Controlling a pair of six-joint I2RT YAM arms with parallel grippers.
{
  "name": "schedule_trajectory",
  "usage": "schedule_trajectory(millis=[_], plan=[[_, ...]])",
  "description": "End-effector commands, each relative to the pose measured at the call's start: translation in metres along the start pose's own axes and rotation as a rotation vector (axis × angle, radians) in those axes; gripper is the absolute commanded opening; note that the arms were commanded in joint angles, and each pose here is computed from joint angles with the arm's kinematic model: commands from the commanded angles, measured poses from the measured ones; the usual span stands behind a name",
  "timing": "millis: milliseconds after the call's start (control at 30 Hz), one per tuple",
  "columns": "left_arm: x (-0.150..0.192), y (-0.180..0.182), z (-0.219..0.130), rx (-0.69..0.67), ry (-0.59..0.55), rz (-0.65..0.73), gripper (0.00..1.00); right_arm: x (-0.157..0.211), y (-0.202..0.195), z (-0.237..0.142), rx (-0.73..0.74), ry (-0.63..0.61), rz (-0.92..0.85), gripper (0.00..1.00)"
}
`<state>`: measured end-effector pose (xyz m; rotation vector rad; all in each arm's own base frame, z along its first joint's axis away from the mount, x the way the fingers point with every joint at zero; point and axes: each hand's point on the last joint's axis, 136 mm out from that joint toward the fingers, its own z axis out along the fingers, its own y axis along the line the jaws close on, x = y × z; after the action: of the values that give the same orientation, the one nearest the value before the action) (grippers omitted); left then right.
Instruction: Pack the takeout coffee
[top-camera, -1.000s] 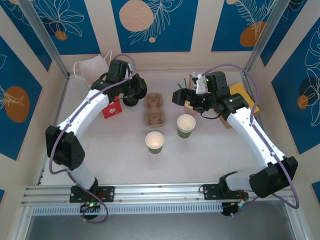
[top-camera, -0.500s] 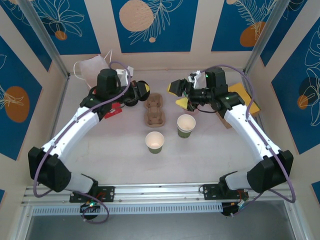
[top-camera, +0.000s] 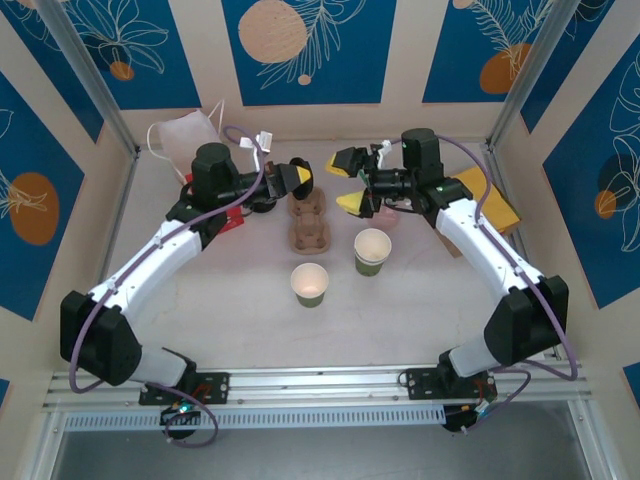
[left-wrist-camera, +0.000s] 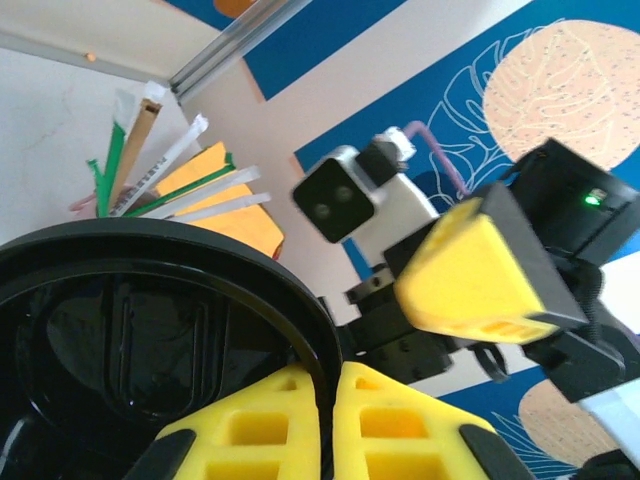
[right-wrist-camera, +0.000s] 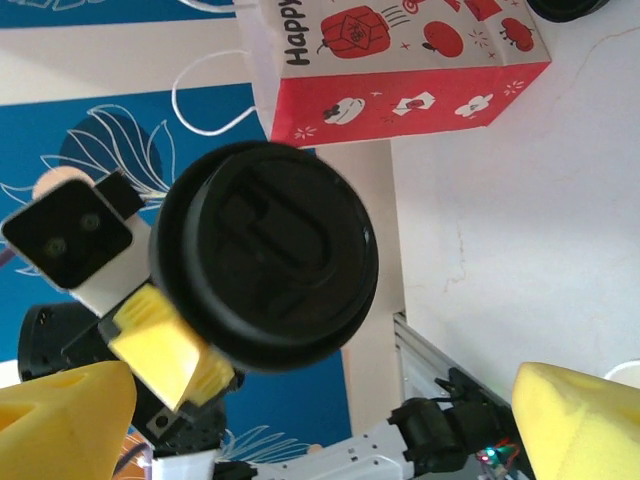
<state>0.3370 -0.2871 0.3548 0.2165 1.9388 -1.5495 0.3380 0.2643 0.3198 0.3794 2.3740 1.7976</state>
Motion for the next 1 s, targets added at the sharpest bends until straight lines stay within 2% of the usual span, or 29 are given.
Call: schedule_trajectory(millis=[0,300,967], plan=[[-0.004,-0.018,0.004,0.094,0.000,0.013,0.07,-0.004,0.025,0.001,-0.086,0.029,0.036,0.96],[-0.006,-0.019,0.013,0.138,0.013,-0.002,0.06,-0.017,0.030,0.015,-0.152,0.067,0.140,0.92],[-0.016,-0.026,0.020,0.218,-0.014,-0.040,0.05,-0.018,0.027,0.024,-0.195,0.108,0.195,0.90]])
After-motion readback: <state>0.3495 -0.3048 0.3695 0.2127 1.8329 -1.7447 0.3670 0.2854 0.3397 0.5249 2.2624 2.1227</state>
